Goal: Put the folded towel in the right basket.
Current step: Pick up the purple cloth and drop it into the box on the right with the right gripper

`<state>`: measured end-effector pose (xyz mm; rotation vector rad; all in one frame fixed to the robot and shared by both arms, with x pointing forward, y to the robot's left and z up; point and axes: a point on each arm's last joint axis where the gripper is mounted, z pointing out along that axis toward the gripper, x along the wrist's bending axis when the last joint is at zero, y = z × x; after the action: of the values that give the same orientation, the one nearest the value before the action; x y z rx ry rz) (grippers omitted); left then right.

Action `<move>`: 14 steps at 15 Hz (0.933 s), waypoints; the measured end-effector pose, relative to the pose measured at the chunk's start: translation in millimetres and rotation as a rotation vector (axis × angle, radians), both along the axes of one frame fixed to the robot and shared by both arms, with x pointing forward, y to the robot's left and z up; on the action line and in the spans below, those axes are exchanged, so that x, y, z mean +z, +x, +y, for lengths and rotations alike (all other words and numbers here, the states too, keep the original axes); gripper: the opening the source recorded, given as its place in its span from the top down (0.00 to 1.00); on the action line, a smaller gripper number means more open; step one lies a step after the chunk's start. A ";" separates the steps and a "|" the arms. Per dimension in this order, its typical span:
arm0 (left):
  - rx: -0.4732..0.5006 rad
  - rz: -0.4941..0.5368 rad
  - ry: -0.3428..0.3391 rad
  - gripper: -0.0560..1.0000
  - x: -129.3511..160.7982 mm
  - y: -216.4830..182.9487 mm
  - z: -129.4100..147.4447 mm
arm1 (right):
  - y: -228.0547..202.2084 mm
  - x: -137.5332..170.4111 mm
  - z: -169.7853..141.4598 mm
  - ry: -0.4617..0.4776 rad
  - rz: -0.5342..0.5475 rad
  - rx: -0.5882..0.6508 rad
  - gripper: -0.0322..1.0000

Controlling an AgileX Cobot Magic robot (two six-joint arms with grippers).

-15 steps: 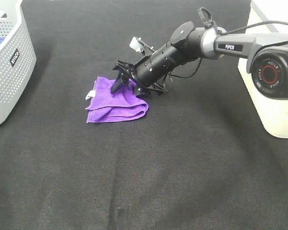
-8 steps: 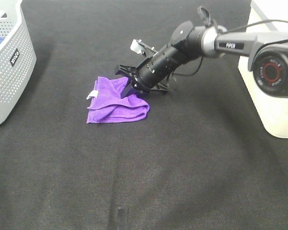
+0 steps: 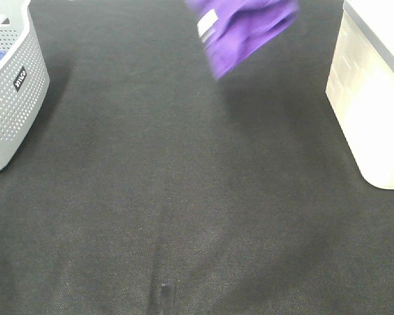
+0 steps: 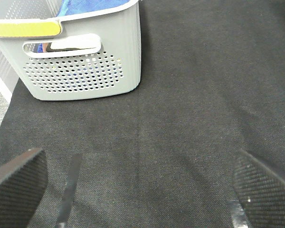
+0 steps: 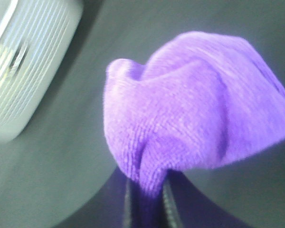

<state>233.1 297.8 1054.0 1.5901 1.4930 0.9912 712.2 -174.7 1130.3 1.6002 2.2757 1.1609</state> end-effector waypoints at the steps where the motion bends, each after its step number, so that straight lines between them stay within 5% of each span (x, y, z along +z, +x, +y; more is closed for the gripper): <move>1: 0.003 0.000 0.004 0.01 0.0 0.0 0.4 | -3.5 20.5 -32.1 -0.027 -0.045 -0.080 0.91; 5: 0.005 0.000 0.007 0.01 0.0 0.0 0.7 | -29.4 74.5 -148.4 -0.193 -0.173 -0.370 0.91; 8: 0.006 0.000 0.008 0.01 0.0 0.0 0.8 | -31.9 66.4 -206.8 -0.280 -0.143 -0.511 0.91; 11: 0.006 0.000 0.008 0.01 0.0 0.0 0.8 | -22.9 20.3 -233.1 -0.320 0.007 -0.546 0.86; 12: 0.006 0.000 0.008 0.01 0.0 0.0 0.8 | -20.4 1.1 -235.5 -0.339 0.070 -0.541 0.76; 14: 0.006 0.000 0.008 0.01 0.0 0.0 0.8 | -18.3 -31.0 -236.3 -0.344 0.166 -0.532 0.33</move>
<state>233.1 298.6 1054.0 1.5927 1.4962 1.0015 694.0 -411.1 1099.3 2.0227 1.8141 0.4972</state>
